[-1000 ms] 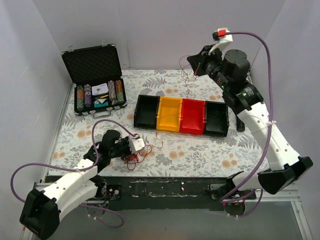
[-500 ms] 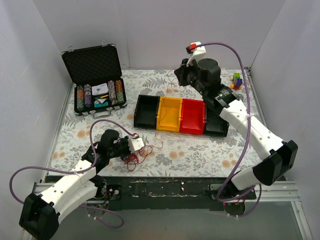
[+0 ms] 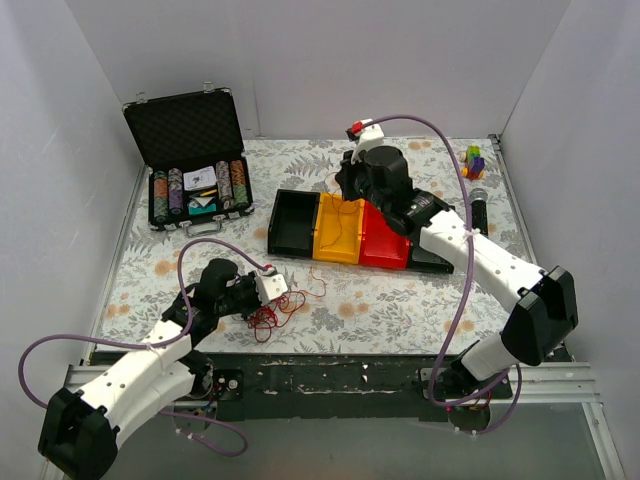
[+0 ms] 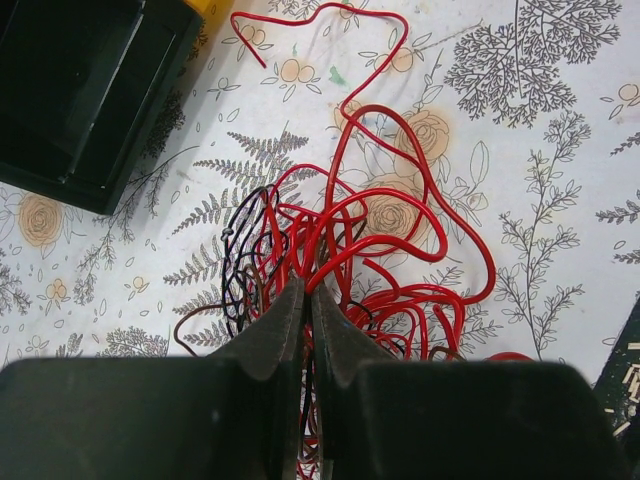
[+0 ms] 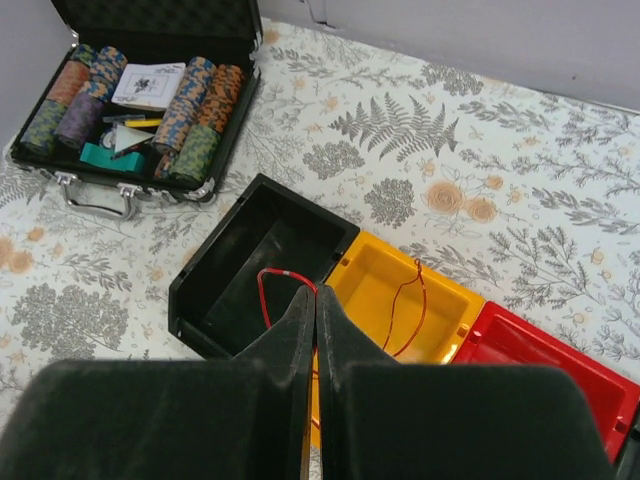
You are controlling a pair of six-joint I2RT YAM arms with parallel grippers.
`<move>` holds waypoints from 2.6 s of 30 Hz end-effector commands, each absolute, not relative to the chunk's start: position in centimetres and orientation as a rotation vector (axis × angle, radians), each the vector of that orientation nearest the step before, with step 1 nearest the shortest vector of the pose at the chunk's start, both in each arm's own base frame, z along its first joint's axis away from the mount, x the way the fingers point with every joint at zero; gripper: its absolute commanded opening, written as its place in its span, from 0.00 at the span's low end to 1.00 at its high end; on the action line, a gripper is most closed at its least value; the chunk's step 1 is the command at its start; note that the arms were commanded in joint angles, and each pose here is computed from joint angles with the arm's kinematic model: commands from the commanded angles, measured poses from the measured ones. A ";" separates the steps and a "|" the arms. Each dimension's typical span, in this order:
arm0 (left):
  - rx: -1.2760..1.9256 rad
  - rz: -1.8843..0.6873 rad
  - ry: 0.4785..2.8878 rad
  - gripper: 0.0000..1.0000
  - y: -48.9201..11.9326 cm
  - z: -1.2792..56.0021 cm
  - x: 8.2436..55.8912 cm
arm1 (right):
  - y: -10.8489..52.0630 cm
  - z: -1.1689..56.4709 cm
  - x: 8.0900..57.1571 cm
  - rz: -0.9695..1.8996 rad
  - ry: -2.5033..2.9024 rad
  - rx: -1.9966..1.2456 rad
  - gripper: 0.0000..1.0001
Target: Untangle the cables
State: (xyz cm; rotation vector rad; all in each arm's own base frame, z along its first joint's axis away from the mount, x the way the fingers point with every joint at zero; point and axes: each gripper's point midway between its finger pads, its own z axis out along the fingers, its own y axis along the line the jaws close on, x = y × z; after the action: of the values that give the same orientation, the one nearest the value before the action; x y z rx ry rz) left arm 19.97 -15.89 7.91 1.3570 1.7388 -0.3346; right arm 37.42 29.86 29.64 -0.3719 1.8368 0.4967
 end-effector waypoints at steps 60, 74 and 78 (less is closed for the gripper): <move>1.305 -0.458 1.670 0.04 -17.5 12.2 19.2 | 31.6 18.9 33.3 0.440 2.047 -0.371 0.40; 1.288 -0.484 1.678 0.38 -17.7 13.5 19.0 | 35.6 15.4 21.5 0.782 2.019 -0.614 0.51; 1.242 -0.470 1.714 0.63 -17.4 13.5 19.3 | 35.9 16.1 20.2 0.826 1.958 -0.670 0.51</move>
State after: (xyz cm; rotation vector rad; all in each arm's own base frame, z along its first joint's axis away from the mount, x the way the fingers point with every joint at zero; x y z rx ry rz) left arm 18.99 -17.58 12.33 1.2944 1.7023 -0.4789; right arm 20.71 33.59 11.09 -0.6715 2.1429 0.6638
